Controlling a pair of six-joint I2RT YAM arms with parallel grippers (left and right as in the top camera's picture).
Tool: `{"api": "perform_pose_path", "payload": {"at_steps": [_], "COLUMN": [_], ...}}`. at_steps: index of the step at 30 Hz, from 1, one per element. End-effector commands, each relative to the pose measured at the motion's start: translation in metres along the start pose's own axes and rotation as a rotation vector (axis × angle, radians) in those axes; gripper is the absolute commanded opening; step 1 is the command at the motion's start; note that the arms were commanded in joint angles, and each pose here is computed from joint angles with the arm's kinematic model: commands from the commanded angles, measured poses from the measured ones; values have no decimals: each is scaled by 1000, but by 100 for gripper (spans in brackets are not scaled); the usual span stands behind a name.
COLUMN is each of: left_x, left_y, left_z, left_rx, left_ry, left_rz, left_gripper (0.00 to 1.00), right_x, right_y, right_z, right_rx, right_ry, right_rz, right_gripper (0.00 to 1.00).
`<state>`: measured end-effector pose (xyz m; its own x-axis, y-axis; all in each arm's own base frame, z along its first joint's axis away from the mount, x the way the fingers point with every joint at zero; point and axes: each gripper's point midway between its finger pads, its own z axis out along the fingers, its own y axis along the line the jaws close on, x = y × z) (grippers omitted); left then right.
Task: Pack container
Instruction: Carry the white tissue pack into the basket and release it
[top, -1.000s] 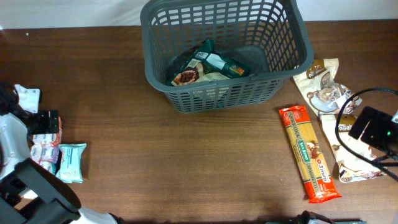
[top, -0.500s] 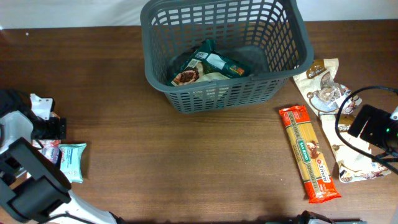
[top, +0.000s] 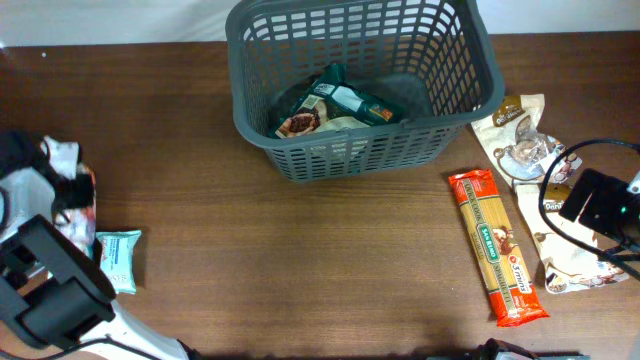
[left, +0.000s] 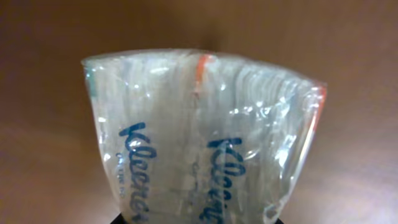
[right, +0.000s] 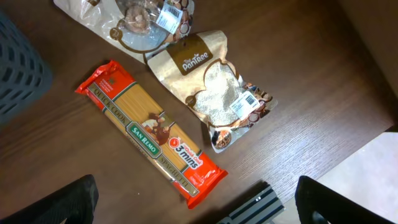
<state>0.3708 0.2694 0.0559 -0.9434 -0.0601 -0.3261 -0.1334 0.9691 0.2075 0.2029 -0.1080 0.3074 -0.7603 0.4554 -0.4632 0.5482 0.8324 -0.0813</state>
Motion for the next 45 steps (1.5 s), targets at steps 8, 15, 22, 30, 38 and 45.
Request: {"api": "perform_pose_path", "payload": {"at_steps": [8, 15, 22, 30, 38, 45], "left_x": [-257, -273, -213, -175, -188, -245], "left_y": [-68, -253, -405, -481, -493, -401], "left_z": [-286, -454, -472, -392, -361, -445], "left_rx": [-143, 165, 406, 549, 531, 369], "left_ry": [-814, -1281, -1314, -1059, -1014, -1181], "left_rz": [205, 655, 1030, 1207, 1171, 765], "left_gripper": [2, 1, 2, 4, 99, 94], "right_x": [-2, -2, 4, 7, 7, 7], "right_y": [-1, -1, -2, -2, -1, -1], "right_z": [-3, -3, -3, -3, -3, -3], "right_rx": [-4, -4, 1, -2, -5, -5], "right_ry": [-7, -7, 19, 29, 29, 29], "right_rz": [16, 16, 12, 11, 11, 11], "right_gripper": [99, 99, 99, 99, 99, 99]}}
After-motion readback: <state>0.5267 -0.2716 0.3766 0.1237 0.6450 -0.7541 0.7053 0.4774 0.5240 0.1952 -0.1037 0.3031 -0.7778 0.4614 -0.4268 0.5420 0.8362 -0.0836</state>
